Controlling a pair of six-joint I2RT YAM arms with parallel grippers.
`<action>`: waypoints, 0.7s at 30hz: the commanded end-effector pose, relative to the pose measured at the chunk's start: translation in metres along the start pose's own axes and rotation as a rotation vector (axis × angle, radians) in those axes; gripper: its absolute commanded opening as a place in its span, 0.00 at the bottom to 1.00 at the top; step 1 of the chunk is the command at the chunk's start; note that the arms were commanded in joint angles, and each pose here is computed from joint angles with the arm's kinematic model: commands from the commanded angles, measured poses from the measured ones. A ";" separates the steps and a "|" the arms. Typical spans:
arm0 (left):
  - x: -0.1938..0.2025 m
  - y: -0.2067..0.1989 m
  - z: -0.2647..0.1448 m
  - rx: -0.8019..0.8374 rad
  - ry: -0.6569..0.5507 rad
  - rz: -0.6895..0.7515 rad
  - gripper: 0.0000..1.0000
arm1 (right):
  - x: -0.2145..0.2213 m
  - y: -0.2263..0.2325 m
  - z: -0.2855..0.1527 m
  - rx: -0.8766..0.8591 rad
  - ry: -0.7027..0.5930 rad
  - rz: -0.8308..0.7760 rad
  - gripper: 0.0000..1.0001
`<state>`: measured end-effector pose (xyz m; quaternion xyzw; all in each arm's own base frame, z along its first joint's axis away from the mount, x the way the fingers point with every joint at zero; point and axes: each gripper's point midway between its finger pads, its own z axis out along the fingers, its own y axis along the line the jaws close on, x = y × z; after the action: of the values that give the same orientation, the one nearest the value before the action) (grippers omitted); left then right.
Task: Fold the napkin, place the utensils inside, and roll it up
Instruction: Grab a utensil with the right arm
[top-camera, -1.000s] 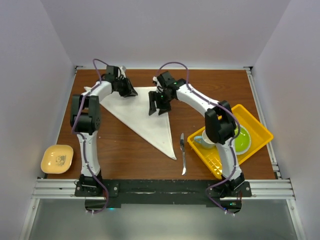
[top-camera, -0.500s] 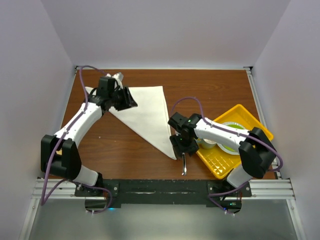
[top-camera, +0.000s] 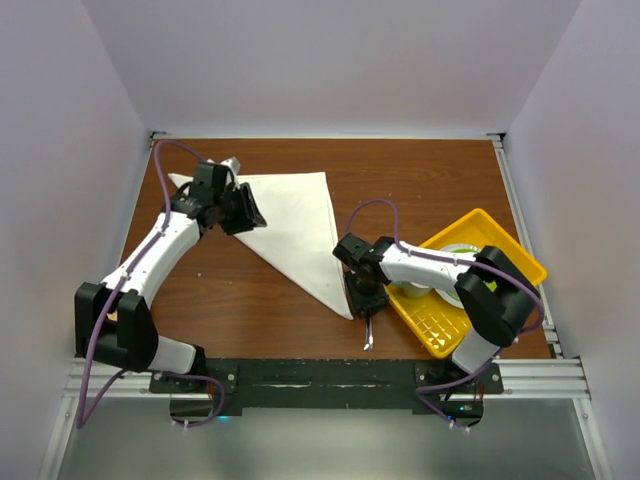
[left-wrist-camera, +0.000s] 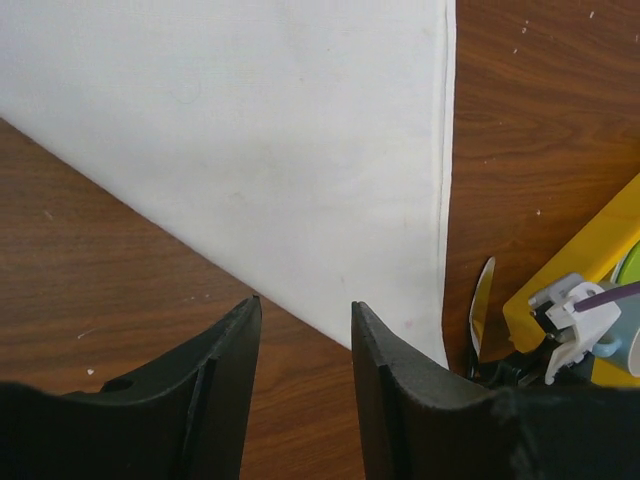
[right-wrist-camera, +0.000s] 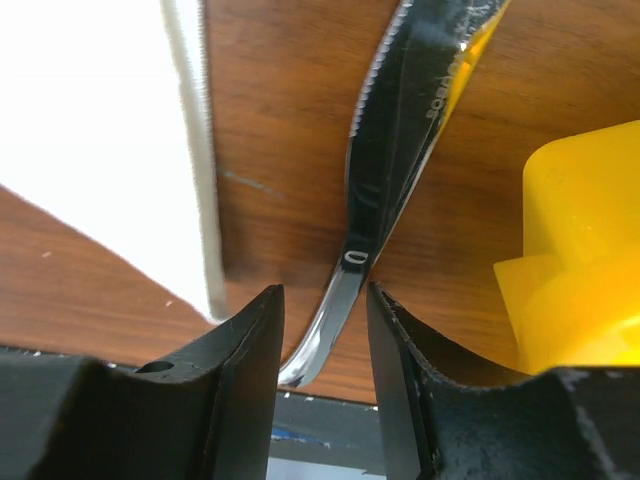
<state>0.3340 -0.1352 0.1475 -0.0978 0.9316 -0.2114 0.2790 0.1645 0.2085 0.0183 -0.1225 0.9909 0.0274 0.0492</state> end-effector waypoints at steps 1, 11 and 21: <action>-0.025 -0.015 -0.023 0.021 -0.084 0.018 0.46 | 0.002 -0.004 0.010 0.022 -0.015 0.046 0.42; -0.023 -0.011 -0.033 -0.004 -0.081 0.038 0.46 | 0.030 -0.019 0.033 0.050 0.042 0.067 0.00; -0.030 -0.019 -0.037 0.025 -0.105 0.042 0.46 | -0.003 -0.020 -0.040 0.031 -0.101 -0.109 0.00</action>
<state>0.3294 -0.1282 0.1672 -0.1012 0.9311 -0.1978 0.2892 0.1564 0.1908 0.0170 -0.1300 0.9894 0.0198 0.0621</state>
